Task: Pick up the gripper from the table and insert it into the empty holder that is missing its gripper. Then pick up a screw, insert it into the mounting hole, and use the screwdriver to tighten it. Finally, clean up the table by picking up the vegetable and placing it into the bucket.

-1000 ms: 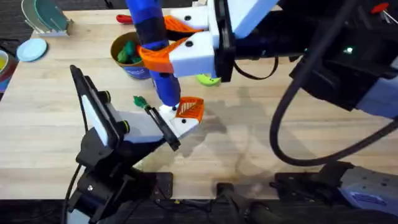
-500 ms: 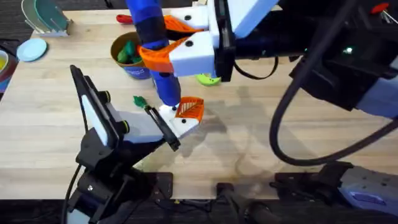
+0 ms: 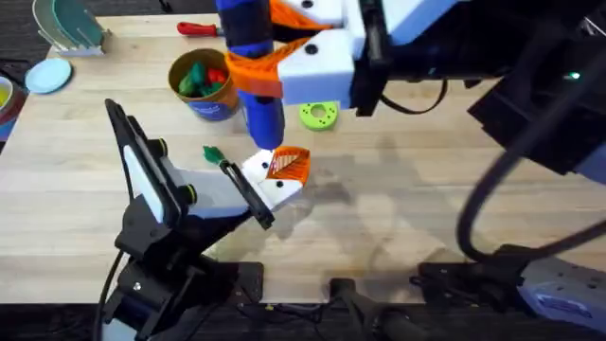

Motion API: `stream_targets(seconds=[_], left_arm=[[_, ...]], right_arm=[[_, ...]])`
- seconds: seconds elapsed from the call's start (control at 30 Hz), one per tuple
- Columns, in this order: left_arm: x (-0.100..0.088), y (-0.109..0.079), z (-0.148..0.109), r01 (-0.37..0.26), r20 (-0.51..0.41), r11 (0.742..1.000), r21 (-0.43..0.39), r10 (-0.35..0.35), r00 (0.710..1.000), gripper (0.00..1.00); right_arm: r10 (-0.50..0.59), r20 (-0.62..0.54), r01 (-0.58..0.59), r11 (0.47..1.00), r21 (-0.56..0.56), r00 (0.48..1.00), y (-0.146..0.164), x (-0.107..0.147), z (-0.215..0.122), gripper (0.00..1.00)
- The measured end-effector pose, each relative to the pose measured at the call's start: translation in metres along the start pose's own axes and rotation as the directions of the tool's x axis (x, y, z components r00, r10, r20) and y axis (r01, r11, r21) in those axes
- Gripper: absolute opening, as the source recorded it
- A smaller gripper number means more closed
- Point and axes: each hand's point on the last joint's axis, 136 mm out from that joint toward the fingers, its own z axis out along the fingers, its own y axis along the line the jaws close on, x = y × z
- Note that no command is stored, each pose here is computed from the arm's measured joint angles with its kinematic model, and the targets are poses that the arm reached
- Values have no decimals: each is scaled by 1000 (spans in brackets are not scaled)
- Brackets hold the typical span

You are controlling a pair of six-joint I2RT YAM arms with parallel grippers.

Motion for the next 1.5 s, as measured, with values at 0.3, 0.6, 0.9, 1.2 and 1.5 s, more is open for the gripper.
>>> stream_targets(seconds=[0.3,0.6,0.9,1.2,1.5], left_arm=[[0,0,0,0,0,1000,0,0,1000,4],[0,0,0,0,0,1000,0,0,1000,4],[0,0,0,8,0,1000,0,-8,1000,4],[0,0,0,17,0,1000,0,-17,1000,4],[0,0,0,20,0,1000,0,-20,1000,4]], right_arm=[[-1,1,1,1000,0,1000,2,-2,-2,127],[17,-8,-17,1000,-1,1000,2,0,-2,127],[70,-39,-72,996,-47,997,7,15,6,127],[76,-45,-80,994,-71,996,11,22,17,127],[58,-44,-60,997,-45,997,5,23,16,127]])
